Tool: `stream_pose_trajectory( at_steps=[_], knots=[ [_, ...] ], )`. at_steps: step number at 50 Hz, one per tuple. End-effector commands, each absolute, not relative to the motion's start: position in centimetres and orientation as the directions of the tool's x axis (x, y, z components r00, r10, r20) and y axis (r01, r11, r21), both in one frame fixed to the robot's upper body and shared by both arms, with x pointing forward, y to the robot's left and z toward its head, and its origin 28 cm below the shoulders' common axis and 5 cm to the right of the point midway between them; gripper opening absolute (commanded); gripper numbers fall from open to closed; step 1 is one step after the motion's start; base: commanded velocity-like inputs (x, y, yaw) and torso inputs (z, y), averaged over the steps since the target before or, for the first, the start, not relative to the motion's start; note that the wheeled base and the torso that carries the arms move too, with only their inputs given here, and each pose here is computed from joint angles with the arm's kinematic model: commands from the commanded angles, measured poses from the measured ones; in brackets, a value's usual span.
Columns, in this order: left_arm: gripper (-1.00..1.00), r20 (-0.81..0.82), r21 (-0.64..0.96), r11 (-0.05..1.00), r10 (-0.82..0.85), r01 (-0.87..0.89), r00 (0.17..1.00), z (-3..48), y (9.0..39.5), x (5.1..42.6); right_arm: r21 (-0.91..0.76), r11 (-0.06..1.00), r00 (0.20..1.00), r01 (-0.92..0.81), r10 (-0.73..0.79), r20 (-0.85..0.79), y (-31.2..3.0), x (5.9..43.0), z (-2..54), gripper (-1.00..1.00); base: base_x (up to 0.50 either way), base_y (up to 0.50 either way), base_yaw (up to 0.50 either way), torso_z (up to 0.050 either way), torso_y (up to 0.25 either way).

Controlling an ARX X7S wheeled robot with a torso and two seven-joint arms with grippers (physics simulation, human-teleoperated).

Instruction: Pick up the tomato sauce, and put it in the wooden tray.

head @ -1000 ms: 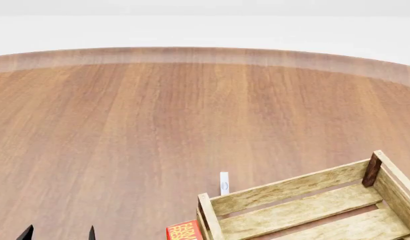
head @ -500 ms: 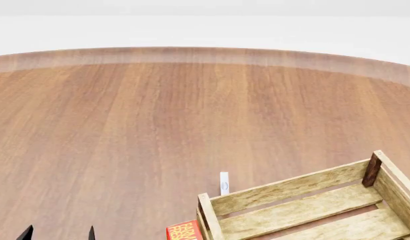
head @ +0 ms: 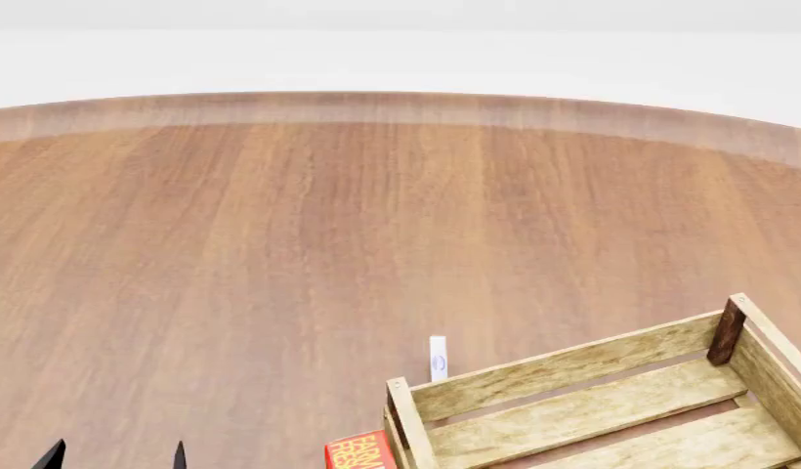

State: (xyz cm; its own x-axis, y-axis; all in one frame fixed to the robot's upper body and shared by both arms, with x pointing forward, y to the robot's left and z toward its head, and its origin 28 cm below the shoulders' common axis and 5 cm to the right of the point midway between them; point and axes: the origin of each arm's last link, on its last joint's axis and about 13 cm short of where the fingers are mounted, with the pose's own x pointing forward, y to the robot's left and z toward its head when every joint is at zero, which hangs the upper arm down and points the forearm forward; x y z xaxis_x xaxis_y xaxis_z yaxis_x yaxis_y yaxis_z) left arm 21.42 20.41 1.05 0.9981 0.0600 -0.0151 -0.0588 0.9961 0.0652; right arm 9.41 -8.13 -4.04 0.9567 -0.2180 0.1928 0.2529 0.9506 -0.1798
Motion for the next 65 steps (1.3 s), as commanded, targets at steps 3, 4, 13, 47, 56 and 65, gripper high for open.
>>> stream_pose_trajectory(
  at_steps=[3, 4, 13, 47, 56, 65],
  knots=[
    [1.00, -0.017, 0.062, 0.996, 0.060, -0.059, 0.998, 1.1, 20.4, 21.4, -0.209, 0.929, 0.937, 0.304, -0.253, 0.240, -8.3, 11.5, -3.2, -1.00, 0.00, 0.00, 0.00, 0.000, 0.003],
    [1.00, -0.017, 0.062, 0.996, 0.060, -0.059, 0.998, 1.1, 20.4, 21.4, -0.209, 0.929, 0.937, 0.305, -0.254, 0.240, -8.3, 11.7, -3.1, -1.00, 0.00, 0.00, 0.00, 0.000, 0.000],
    [1.00, -0.018, 0.060, 0.996, 0.061, -0.060, 0.998, 1.1, 20.5, 21.4, -0.211, 0.921, 0.928, 0.329, -0.273, 0.254, -8.4, 13.3, -2.2, -1.00, 0.00, 0.00, 0.00, 0.000, 0.000],
    [1.00, -0.013, 0.071, 0.996, 0.055, -0.054, 0.998, 1.2, 20.3, 21.4, -0.114, 0.905, 0.903, 0.411, -0.387, 0.186, -10.1, 21.7, 0.1, -1.00, 0.00, 0.00, 0.00, 0.000, 0.000],
    [1.00, -0.013, 0.074, 0.996, 0.055, -0.054, 0.998, 1.1, 20.4, 21.5, -0.079, 0.910, 0.910, 0.407, -0.396, 0.125, -10.5, 24.1, -0.3, -1.00, 0.00, 0.00, 0.00, 0.000, 0.000],
    [1.00, -0.013, 0.075, 0.996, 0.056, -0.055, 0.998, 1.1, 20.3, 21.6, -0.111, 0.898, 0.904, 0.426, -0.421, 0.069, -11.5, 27.2, -1.2, -1.00, 0.00, 0.00, 0.00, 0.000, 0.001]
  ],
)
